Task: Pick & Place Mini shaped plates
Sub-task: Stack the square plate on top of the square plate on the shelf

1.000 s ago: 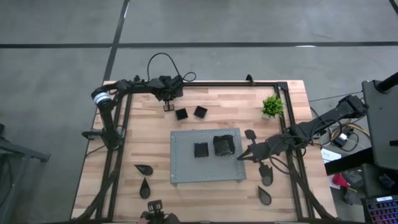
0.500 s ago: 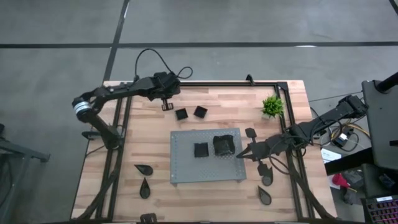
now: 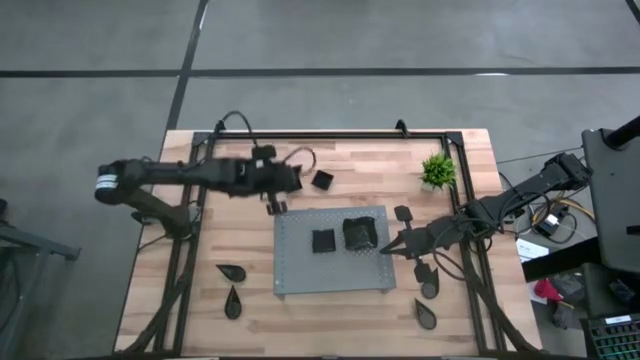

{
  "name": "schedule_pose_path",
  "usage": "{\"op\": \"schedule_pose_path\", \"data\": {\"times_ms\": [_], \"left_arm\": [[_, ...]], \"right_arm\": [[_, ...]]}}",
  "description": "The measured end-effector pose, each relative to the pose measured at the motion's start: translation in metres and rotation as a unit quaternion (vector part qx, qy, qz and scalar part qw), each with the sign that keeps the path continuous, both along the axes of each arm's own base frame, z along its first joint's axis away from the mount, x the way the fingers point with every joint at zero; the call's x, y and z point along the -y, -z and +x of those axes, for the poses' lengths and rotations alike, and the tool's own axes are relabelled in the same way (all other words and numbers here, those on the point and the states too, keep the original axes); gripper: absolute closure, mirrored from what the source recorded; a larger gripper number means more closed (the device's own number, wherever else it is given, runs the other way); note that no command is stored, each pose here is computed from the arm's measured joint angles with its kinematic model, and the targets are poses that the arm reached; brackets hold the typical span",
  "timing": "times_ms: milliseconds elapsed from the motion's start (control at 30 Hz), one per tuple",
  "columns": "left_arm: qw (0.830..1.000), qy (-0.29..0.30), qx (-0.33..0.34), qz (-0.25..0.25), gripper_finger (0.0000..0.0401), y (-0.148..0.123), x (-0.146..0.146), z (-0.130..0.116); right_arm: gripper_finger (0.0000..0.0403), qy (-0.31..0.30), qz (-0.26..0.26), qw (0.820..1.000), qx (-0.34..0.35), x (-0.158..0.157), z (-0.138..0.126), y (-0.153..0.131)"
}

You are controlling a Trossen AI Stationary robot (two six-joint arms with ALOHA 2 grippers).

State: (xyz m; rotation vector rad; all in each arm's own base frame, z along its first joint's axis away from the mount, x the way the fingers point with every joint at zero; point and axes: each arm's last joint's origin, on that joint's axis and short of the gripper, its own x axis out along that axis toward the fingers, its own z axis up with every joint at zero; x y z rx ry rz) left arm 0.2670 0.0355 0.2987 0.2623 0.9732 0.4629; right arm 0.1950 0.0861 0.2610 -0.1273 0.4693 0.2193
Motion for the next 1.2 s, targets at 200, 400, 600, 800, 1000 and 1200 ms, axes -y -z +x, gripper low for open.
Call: {"op": "schedule_pose_path", "data": {"times_ms": [200,400,600,800,1000,1200], "left_arm": [[0.997,-0.039,0.071,0.006,0.0401,-0.008,0.049,0.011],[0.990,-0.052,0.133,-0.007,0.0401,-0.016,0.091,0.014],[0.985,-0.024,0.167,-0.019,0.0401,-0.014,0.134,0.018],[0.981,-0.006,0.191,-0.029,0.0401,-0.018,0.167,0.031],[0.986,0.005,0.164,-0.015,0.0401,-0.019,0.193,0.051],[0.994,-0.026,0.101,0.034,0.0401,-0.021,0.200,0.060]], "right_arm": [[0.0394,0.014,-0.008,1.000,0.003,0.001,0.000,0.000],[0.0394,0.027,-0.004,1.000,0.004,0.001,0.000,0.000],[0.0394,0.029,0.000,1.000,0.003,0.001,0.000,0.000],[0.0394,0.032,0.005,0.999,0.002,0.001,0.000,0.000],[0.0394,0.032,0.005,0.999,0.001,0.001,0.000,0.000],[0.0394,0.032,0.005,0.999,0.001,0.001,0.000,0.001]]}}
